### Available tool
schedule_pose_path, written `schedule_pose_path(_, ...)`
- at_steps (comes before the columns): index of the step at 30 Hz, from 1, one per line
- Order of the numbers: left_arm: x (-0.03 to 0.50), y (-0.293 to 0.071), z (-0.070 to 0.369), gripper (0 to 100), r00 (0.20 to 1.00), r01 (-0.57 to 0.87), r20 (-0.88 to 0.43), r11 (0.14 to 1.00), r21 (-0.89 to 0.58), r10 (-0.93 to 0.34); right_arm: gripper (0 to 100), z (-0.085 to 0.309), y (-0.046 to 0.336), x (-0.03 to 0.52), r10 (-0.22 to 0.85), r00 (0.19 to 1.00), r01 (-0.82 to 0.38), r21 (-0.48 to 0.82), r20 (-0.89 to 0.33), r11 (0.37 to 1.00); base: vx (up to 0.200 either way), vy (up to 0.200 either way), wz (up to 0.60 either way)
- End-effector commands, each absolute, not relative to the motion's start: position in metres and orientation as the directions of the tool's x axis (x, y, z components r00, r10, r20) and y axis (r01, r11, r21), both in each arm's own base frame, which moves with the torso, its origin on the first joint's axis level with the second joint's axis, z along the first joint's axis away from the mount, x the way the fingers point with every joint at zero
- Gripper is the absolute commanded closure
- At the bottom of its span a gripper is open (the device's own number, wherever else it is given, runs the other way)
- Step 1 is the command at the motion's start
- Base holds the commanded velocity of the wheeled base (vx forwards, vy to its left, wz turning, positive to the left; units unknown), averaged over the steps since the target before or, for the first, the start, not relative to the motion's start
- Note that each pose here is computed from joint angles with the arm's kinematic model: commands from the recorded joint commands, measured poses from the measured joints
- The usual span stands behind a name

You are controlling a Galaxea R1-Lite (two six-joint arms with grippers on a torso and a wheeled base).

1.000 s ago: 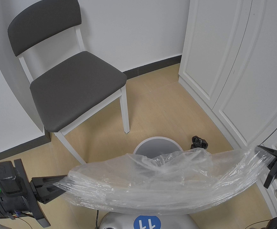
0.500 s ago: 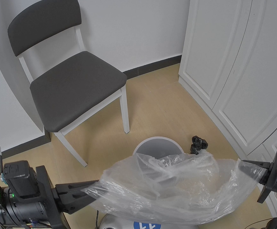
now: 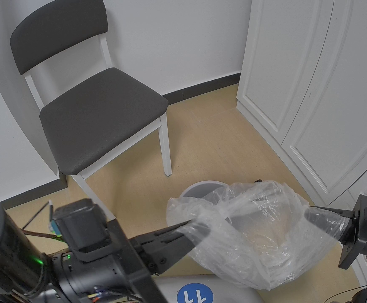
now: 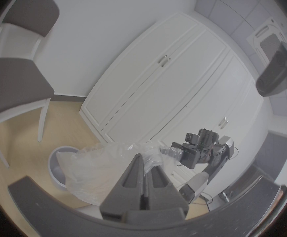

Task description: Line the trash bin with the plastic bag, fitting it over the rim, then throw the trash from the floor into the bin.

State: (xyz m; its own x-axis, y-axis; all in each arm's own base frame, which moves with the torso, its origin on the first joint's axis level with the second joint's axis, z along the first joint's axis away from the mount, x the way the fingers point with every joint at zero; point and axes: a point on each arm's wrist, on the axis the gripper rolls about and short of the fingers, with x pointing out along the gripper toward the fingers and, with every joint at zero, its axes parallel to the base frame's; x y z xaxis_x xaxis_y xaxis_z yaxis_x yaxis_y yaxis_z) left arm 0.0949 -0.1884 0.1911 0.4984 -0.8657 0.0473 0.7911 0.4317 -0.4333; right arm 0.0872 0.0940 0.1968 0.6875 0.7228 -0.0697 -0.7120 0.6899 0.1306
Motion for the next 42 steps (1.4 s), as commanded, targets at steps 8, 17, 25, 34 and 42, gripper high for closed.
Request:
schedule_pose_path(8,0.129,-0.228,0.182,100,0.567,0.723,0.044,0.470,-0.507,-0.823,100,0.205,0.118,0.103,0.736,0.676,-0.697,0.292,-0.040,0.655,0.000,0.000,0.00)
schedule_pose_path(17,0.202,-0.246,0.183,100,0.580,0.710,0.060,0.468,-0.526,-0.813,100,0.213,0.158,0.163,0.537,0.830,-0.398,0.512,-0.152,0.761,0.000,0.000,0.00)
schedule_pose_path(25,0.223,-0.234,0.179,100,0.633,0.658,0.031,0.517,-0.547,-0.774,100,0.208,0.159,0.194,0.484,0.836,-0.276,0.565,-0.257,0.777,0.000,0.000,0.00)
schedule_pose_path(34,0.242,-0.235,0.153,100,0.661,0.605,-0.050,0.572,-0.553,-0.748,100,0.177,0.161,0.221,0.459,0.803,-0.197,0.557,-0.380,0.807,0.000,0.000,0.00)
schedule_pose_path(42,0.253,-0.242,0.130,100,0.665,0.575,-0.111,0.601,-0.554,-0.739,100,0.148,0.166,0.239,0.414,0.774,-0.131,0.518,-0.479,0.845,0.000,0.000,0.00)
